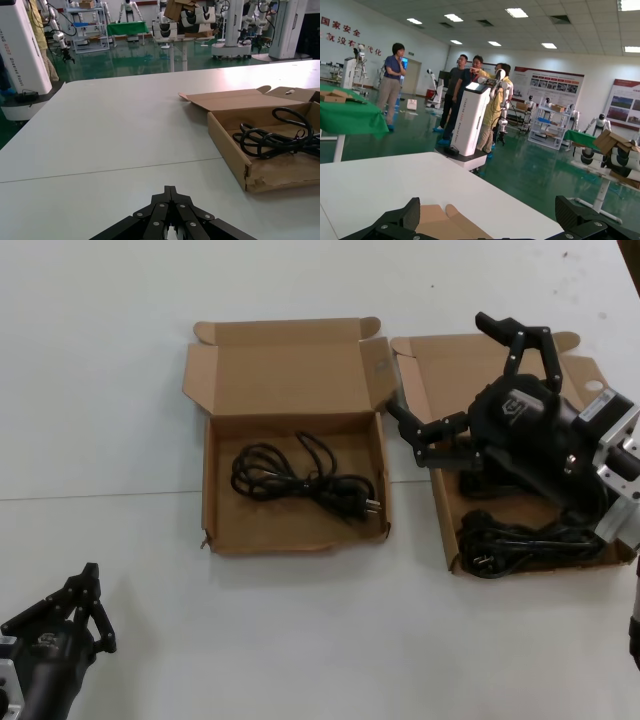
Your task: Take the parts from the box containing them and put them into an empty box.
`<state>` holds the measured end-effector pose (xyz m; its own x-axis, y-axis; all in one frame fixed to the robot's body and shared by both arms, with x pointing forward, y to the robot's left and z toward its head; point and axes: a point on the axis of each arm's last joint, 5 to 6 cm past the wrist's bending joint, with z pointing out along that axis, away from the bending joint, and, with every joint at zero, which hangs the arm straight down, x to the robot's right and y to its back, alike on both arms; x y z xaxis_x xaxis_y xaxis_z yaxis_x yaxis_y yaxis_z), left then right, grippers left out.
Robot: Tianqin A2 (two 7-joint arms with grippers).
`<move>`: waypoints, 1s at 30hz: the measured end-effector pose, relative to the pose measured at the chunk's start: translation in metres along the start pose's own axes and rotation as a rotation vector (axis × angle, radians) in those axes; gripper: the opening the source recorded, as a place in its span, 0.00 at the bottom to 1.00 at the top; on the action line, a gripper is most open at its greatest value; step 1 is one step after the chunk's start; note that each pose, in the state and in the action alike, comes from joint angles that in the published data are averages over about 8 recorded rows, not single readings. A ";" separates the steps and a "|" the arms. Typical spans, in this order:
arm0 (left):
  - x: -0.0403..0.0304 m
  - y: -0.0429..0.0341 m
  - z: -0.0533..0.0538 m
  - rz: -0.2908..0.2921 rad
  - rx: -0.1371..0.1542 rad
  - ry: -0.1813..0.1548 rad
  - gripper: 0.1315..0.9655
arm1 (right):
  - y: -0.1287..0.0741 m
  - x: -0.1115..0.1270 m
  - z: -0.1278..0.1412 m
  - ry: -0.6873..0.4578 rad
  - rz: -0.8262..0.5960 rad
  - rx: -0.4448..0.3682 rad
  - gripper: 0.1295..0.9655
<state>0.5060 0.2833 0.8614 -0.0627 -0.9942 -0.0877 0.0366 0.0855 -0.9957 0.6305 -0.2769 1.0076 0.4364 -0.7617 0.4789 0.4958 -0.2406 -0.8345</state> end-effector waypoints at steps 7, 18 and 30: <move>0.0000 0.0000 0.000 0.000 0.000 0.000 0.04 | 0.000 0.000 -0.002 0.005 0.003 0.001 0.98; 0.0001 0.0002 0.000 -0.001 0.000 -0.001 0.11 | 0.004 -0.004 -0.006 0.022 0.009 -0.014 1.00; 0.0006 0.0010 -0.001 -0.003 -0.002 -0.005 0.32 | 0.019 -0.022 -0.022 0.092 0.033 -0.080 1.00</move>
<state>0.5053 0.2828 0.8602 -0.0579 -0.9947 -0.0847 0.0341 0.0828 -0.9960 0.6143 -0.2779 0.9751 0.3789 -0.8210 0.4271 0.4192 -0.2592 -0.8701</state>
